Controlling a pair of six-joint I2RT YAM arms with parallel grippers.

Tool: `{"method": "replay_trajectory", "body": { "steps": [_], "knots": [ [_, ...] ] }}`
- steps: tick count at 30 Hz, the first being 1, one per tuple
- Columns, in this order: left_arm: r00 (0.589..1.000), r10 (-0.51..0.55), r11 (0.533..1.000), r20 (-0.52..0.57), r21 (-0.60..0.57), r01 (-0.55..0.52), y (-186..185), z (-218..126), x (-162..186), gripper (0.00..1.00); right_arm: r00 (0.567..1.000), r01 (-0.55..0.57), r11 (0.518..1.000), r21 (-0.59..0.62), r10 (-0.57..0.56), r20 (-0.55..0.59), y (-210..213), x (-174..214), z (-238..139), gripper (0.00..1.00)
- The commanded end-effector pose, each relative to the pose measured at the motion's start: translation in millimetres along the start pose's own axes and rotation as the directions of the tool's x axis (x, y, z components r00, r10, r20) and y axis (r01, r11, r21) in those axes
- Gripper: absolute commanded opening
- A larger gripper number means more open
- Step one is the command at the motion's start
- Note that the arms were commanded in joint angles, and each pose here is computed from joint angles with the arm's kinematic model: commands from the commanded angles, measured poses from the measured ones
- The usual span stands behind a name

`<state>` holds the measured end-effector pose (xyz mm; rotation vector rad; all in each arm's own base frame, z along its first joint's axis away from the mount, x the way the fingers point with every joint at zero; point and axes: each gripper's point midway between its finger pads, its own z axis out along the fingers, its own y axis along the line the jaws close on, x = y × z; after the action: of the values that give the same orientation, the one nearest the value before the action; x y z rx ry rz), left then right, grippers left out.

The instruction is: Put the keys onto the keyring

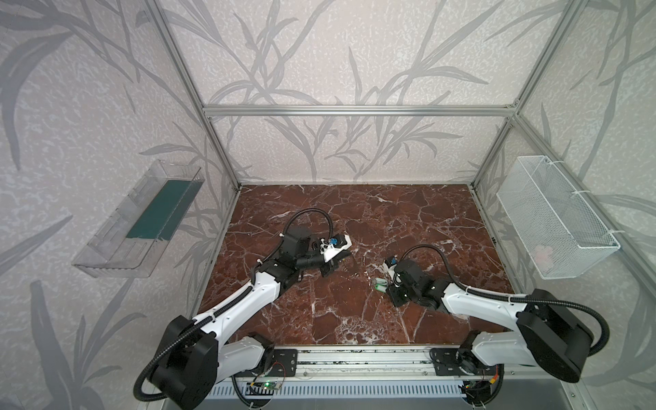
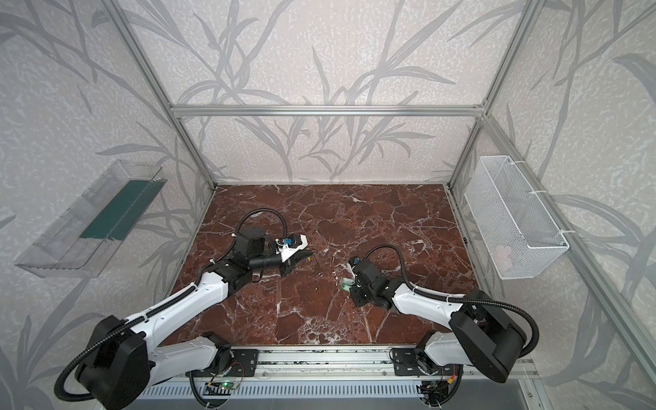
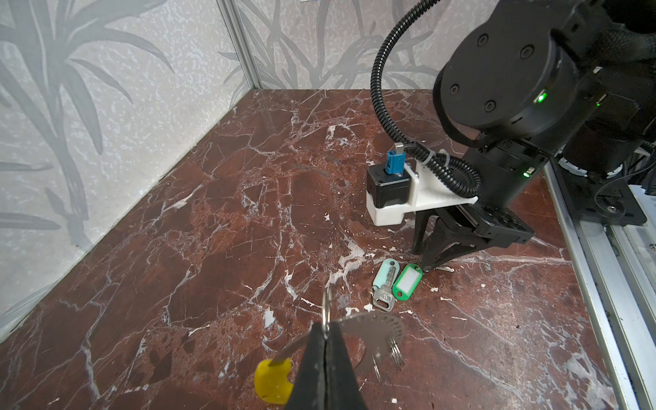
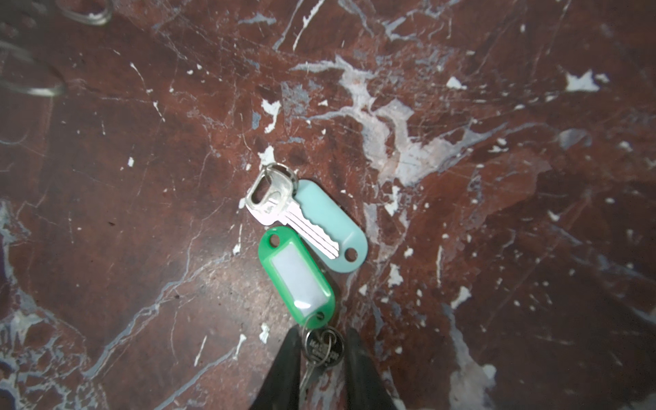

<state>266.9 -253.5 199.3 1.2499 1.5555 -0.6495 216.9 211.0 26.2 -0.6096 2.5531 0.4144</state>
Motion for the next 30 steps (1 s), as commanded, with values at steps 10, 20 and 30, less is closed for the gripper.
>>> {"method": "replay_trajectory", "body": {
  "steps": [10, 20, 30],
  "knots": [
    [0.998, 0.033, 0.999, 0.055, -0.012, -0.032, 7.7, -0.1, -23.2, 0.00, 0.998, 0.055, 0.998, 0.024, -0.054, -0.041, 1.0, 0.7, 2.7, 0.15],
    [0.998, 0.034, 0.999, 0.059, -0.011, -0.034, 8.3, 1.2, -24.2, 0.00, 0.999, 0.040, 0.992, 0.121, -0.041, 0.007, -14.9, -9.0, -14.3, 0.07],
    [0.998, 0.032, 0.999, 0.061, -0.005, -0.032, 6.9, 2.1, -23.8, 0.00, 1.000, 0.024, 0.992, 0.121, -0.025, 0.007, -16.0, -4.6, -16.7, 0.19]
  ]
}}
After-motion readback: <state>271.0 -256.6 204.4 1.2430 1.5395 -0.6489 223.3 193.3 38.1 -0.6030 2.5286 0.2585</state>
